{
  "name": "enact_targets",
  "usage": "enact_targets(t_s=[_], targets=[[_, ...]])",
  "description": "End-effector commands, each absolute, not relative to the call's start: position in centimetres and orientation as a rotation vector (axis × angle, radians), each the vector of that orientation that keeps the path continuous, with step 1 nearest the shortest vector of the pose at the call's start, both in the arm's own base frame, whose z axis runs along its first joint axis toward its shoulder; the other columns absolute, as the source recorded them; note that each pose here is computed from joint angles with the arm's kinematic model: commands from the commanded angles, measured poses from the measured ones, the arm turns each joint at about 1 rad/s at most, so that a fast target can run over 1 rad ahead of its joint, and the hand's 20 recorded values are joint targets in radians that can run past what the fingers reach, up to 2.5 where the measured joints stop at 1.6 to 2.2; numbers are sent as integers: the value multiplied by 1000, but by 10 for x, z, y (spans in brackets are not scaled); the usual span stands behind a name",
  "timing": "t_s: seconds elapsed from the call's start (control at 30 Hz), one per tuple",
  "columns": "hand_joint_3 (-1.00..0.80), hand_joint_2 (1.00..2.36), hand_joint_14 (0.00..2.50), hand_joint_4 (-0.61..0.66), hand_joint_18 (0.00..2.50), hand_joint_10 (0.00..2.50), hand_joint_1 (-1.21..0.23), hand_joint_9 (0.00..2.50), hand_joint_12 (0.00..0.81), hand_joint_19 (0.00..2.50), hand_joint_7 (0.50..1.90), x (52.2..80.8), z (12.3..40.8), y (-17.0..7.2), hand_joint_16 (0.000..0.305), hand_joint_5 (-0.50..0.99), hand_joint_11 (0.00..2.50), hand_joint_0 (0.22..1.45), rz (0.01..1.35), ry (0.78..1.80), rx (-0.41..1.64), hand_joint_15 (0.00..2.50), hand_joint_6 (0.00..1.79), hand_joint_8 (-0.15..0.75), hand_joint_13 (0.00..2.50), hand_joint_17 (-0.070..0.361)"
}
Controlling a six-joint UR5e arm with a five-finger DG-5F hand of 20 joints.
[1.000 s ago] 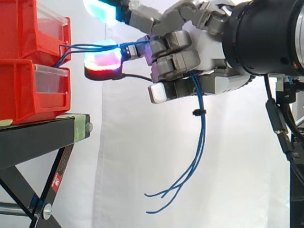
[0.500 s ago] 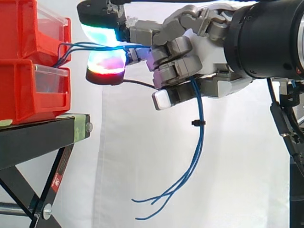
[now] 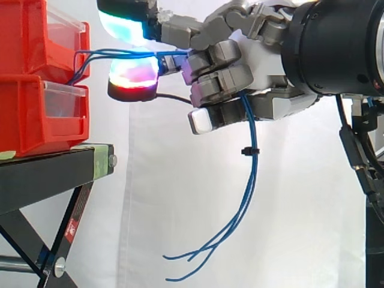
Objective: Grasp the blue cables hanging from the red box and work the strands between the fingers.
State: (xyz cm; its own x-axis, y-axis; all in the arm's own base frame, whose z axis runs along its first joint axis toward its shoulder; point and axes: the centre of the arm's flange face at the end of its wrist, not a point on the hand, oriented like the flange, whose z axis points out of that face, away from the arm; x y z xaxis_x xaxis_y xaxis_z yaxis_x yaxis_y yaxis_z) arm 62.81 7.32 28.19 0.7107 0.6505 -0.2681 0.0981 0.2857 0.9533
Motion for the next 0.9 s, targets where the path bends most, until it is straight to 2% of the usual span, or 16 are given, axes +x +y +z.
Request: enact_targets(t_s=[0.0, 0.17, 0.4, 0.5, 0.6, 0.73, 0.87], targets=[[-794, 1007, 2500, 222, 2045, 2500, -716, 1558, 537, 795, 1074, 628, 282, 73, 198, -19, 2500, 861, 416, 726, 1249, 1566, 754, 369, 1757, 149], [-717, 1010, 2500, 218, 2045, 2500, -791, 1558, 537, 795, 1033, 628, 282, 73, 198, -133, 2500, 915, 413, 729, 1248, 1566, 836, 369, 1757, 149], [-816, 1007, 2500, 227, 2045, 2500, -847, 1558, 537, 795, 1018, 628, 281, 73, 198, -201, 2500, 949, 412, 730, 1248, 1566, 906, 369, 1757, 149], [-797, 1007, 2500, 252, 2045, 2500, -836, 1558, 537, 795, 944, 628, 281, 73, 198, -197, 2500, 966, 412, 730, 1248, 1566, 1074, 369, 1757, 149], [-667, 1011, 2500, 245, 2045, 2500, -752, 1558, 537, 795, 939, 628, 281, 73, 198, -146, 2500, 948, 412, 730, 1248, 1566, 1194, 369, 1757, 149], [-628, 1012, 2500, 242, 2045, 2500, -734, 1558, 537, 795, 961, 628, 281, 73, 198, -132, 2500, 887, 412, 730, 1248, 1566, 1177, 369, 1757, 149], [-666, 1010, 2500, 251, 2045, 2500, -745, 1558, 537, 795, 1027, 628, 281, 73, 198, -126, 2500, 813, 412, 730, 1248, 1566, 1017, 369, 1757, 149]])
